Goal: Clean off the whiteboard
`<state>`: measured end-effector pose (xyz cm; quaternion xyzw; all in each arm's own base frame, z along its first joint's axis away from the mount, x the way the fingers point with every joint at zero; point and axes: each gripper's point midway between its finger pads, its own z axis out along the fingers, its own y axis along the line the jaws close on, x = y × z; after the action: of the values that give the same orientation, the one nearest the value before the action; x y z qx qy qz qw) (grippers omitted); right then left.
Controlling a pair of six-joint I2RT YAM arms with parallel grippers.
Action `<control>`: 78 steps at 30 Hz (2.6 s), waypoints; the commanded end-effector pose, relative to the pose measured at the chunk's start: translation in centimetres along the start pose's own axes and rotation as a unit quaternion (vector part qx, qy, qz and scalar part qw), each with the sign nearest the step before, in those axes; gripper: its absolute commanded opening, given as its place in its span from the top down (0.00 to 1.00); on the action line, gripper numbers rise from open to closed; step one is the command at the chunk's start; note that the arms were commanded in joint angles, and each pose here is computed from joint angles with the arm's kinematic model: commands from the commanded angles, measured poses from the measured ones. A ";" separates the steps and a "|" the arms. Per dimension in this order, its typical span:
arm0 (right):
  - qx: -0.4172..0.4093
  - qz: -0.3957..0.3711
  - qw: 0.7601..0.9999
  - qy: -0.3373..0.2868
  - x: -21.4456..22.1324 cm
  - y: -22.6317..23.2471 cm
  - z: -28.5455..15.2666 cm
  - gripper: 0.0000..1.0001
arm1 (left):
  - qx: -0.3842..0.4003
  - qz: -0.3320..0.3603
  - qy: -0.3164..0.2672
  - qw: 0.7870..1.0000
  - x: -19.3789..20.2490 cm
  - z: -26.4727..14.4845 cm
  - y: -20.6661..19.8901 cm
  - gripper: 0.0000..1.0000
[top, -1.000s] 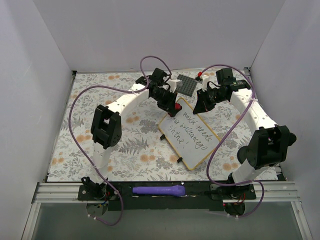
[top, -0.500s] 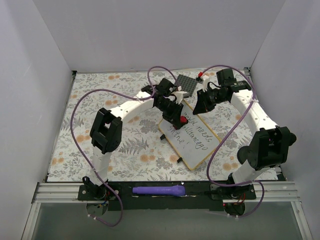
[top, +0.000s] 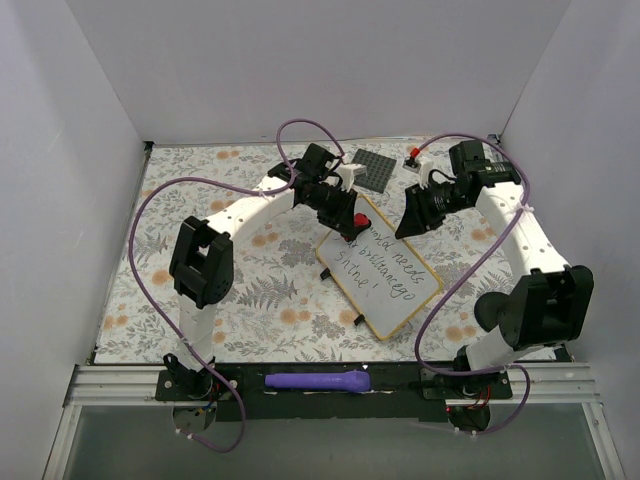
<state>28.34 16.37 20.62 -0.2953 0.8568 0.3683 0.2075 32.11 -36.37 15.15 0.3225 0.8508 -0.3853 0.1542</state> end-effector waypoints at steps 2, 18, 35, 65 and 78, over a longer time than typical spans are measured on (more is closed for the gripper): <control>-0.012 -0.001 1.000 0.006 2.7 1.5 -1.4 0.62 | 0.008 0.033 -0.040 0.999 -2.2 -1.8 -2.4 1.00; -0.020 0.034 0.999 0.008 3.7 0.9 -0.3 0.74 | 0.019 0.052 -0.020 0.998 -0.8 0.1 -4.0 1.00; -0.025 0.037 0.999 -0.002 3.8 1.2 -0.1 0.99 | -0.039 0.025 -0.049 0.998 -2.3 -1.2 -0.8 1.00; -0.028 0.040 0.999 -0.007 4.8 1.8 -0.1 0.99 | -0.015 0.035 0.005 0.999 0.4 1.5 -1.0 1.00; -0.027 0.038 0.999 -0.009 5.0 2.0 -0.2 0.99 | 0.007 0.023 0.000 1.000 0.8 1.2 -2.7 1.00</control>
<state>25.38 14.62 18.33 -0.2473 0.8701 0.3738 0.2049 24.28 -40.70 13.62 0.3951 0.8257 -0.3890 0.1036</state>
